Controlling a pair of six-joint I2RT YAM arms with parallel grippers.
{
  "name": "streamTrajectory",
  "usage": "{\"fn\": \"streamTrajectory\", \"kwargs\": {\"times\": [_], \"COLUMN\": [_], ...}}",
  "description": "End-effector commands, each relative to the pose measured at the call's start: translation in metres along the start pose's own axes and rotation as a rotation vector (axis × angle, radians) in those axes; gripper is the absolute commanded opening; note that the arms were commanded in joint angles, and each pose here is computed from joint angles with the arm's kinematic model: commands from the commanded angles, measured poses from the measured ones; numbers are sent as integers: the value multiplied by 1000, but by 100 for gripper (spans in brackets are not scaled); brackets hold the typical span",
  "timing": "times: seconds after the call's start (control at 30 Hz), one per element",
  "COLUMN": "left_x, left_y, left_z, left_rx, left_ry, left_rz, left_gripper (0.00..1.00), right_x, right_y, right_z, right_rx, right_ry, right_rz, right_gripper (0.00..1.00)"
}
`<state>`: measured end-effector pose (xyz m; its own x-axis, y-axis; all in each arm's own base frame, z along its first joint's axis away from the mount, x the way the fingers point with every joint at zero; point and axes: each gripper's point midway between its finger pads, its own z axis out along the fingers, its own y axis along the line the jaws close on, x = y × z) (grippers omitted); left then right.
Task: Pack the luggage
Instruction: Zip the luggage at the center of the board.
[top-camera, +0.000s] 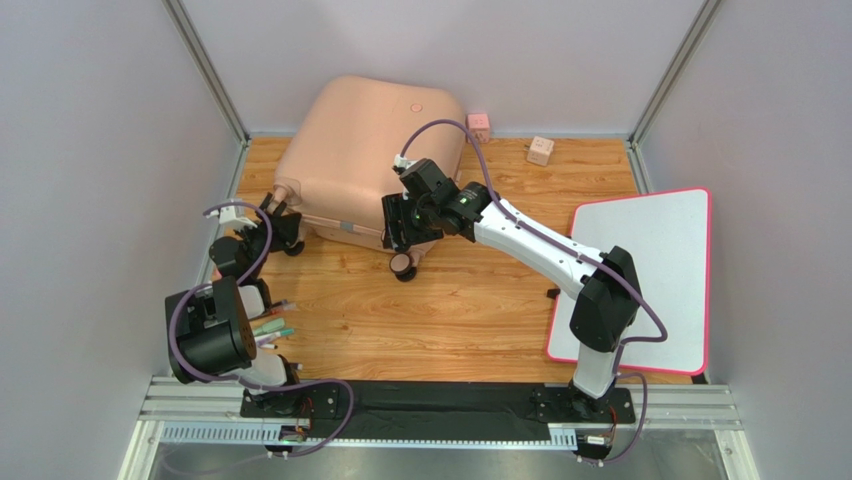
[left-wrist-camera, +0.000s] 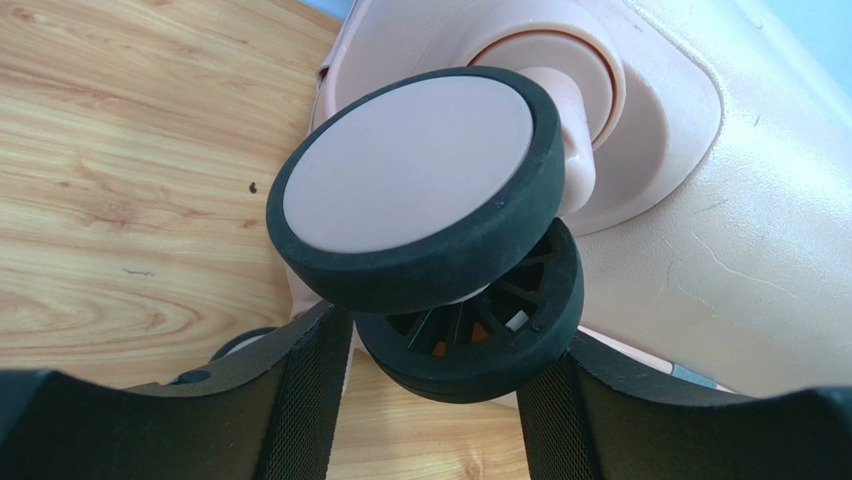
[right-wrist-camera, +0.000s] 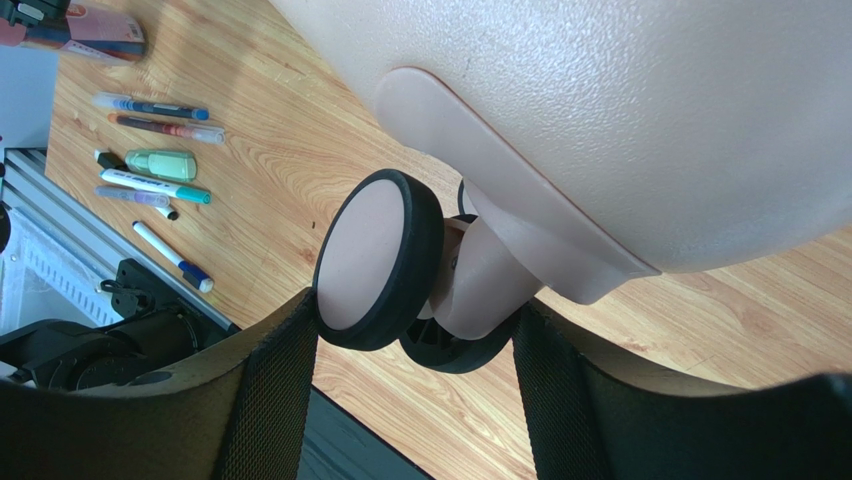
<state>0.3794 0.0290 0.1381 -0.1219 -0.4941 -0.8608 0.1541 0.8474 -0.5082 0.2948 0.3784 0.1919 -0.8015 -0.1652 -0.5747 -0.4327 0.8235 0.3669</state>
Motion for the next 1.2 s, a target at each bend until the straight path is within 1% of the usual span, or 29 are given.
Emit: {"fn": "streamTrajectory", "kwargs": {"times": [0.0,0.13,0.17,0.23,0.27,0.43,0.6,0.7,0.83,0.93,1.03,1.17], "left_x": [-12,-12,-9,-12,-8,-11,-7,-7,1,4,5,6], "left_y": [2,3,6,8,10,13,17,14,4,-3,-3,-8], "left_z": [3,-3,-6,-4,-4,-1,1,4,12,16,18,21], "left_rx": [-12,-58,-86,-97,-107,-120,-140,-117,-34,9,18,45], "left_ry": [-14,24,51,62,82,62,98,99,132,144,152,166], "left_rz": [35,38,26,37,24,24,5,16,2,2,6,10], "left_gripper": [65,65,65,65,65,66,67,68,68,64,64,59], "right_x": [-49,-52,-52,-51,-50,-49,-50,-50,-48,-49,-51,-50], "right_y": [11,10,11,10,12,11,11,10,11,11,10,9], "right_z": [-12,-16,-16,-14,-14,-16,-16,-17,-14,-15,-18,-16], "right_rx": [-53,-45,-47,-49,-54,-58,-58,-54,-60,-56,-50,-48], "right_ry": [-194,-206,-209,-201,-202,-205,-208,-212,-202,-209,-218,-215], "right_rz": [-22,-26,-27,-22,-22,-19,-18,-22,-18,-21,-27,-27], "right_gripper": [0,0,0,0,0,0,0,0,0,0,0,0]}}
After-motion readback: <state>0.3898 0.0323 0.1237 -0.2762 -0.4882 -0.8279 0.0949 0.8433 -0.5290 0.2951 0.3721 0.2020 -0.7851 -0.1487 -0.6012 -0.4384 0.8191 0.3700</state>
